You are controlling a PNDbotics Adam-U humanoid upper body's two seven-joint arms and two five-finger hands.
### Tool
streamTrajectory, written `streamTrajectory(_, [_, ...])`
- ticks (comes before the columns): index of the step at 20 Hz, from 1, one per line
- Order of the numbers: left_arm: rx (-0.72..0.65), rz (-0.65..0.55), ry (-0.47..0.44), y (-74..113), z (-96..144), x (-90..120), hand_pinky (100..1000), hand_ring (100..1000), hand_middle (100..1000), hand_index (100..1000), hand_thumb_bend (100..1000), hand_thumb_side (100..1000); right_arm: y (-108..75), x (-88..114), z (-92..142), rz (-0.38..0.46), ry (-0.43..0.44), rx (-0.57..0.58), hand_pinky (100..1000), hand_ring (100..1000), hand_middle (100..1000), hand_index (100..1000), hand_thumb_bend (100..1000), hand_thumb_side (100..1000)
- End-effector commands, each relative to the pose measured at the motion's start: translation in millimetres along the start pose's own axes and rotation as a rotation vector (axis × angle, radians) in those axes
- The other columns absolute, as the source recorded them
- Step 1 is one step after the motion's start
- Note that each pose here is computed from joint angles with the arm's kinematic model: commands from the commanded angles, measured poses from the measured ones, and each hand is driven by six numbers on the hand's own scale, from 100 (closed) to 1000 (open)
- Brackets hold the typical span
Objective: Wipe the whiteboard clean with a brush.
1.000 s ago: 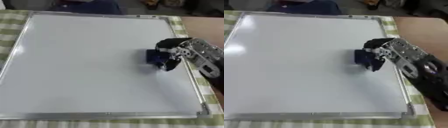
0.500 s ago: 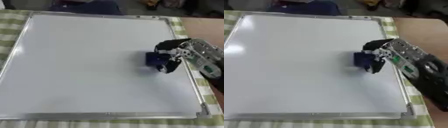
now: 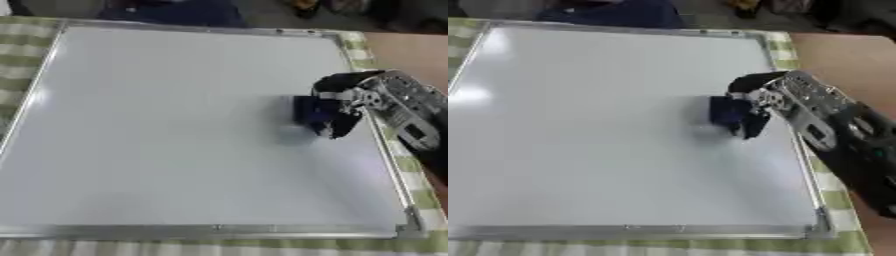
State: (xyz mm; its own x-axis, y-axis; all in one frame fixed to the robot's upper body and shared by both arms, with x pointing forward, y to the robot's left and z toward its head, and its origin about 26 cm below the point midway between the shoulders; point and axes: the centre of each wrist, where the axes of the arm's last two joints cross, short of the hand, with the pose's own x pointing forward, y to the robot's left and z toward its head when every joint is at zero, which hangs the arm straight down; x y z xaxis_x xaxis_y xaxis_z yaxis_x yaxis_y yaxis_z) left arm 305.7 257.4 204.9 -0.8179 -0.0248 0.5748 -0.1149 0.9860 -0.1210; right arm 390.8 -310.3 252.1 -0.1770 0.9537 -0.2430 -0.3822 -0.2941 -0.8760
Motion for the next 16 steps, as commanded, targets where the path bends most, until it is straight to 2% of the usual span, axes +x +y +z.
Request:
streamTrajectory(1, [-0.008, -0.002, -0.031, 0.9, -5.3, 6.7, 659, 781, 767, 828, 281, 1000, 9.3, -12.8, -9.0, 0.015, 0.081, 0.019, 554, 782, 552, 289, 100, 150])
streamTrajectory(16, [-0.010, -0.001, -0.034, 0.1, -6.1, 7.0, 660, 782, 768, 829, 278, 1000, 7.1, -26.3, -17.8, 0.023, 0.203, -0.054, 556, 788, 556, 290, 100, 155])
